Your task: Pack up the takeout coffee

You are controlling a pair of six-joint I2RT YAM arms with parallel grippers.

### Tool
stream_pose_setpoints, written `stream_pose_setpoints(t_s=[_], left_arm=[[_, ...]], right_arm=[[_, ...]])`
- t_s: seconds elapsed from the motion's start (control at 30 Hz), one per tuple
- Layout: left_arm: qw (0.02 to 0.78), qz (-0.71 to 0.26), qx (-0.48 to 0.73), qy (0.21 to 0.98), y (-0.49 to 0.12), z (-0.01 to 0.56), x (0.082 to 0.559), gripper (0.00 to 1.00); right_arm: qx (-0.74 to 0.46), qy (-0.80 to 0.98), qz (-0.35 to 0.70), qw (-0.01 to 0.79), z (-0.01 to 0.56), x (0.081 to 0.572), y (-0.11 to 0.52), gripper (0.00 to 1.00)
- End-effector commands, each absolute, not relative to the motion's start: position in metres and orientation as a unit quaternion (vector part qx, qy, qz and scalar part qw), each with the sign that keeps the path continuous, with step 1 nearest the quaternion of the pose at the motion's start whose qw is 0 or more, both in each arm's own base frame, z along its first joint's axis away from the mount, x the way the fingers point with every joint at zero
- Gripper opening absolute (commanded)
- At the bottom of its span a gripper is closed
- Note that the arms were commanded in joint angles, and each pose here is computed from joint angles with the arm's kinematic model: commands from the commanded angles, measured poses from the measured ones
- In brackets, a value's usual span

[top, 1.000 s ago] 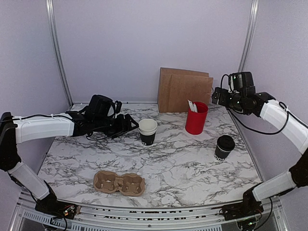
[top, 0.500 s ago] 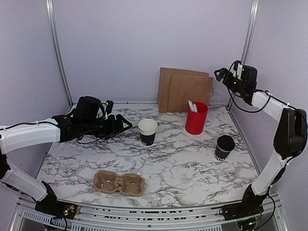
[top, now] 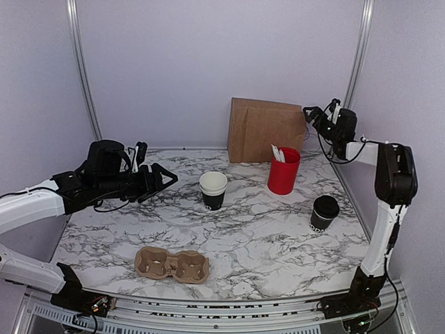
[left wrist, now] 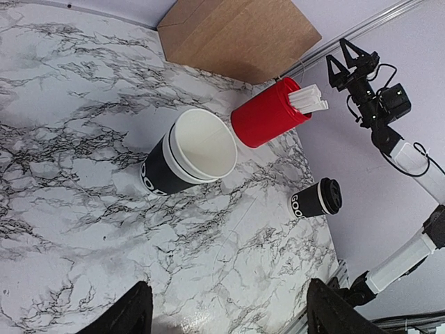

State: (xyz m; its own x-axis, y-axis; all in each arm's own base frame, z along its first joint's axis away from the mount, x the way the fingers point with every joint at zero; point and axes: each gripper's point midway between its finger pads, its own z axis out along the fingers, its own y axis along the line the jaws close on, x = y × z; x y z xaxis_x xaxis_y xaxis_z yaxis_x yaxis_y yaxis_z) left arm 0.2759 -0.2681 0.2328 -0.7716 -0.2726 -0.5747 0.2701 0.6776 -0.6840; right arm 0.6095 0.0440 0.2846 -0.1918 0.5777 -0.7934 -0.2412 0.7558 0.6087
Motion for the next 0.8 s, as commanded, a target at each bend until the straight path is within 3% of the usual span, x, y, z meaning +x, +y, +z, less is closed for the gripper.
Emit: stream_pose_setpoints(t_s=[0.0,0.23,0.43,0.77], left_arm=[[0.345,-0.391,-0.016,0.853,-0.255,0.234,0.27,0.77],[0.363,-0.379,-0.057,0.849,-0.236,0.24,0.266,0.77],[0.378,-0.363,-0.093,0.847,-0.221,0.242,0.264,0.77],[0.39,-0.346,-0.107,0.847,-0.224,0.248,0.277,0.77]], right_arm=[[0.082,0.656,0.336,0.671,0.319,0.631,0.044,0.98],[0.115,0.628,0.377,0.671,0.297,0.657,0.028,0.98],[0.086,0.621,0.42,0.656,0.294,0.674,0.05,0.98],[0.026,0.616,0.461,0.639,0.306,0.65,0.095,0.82]])
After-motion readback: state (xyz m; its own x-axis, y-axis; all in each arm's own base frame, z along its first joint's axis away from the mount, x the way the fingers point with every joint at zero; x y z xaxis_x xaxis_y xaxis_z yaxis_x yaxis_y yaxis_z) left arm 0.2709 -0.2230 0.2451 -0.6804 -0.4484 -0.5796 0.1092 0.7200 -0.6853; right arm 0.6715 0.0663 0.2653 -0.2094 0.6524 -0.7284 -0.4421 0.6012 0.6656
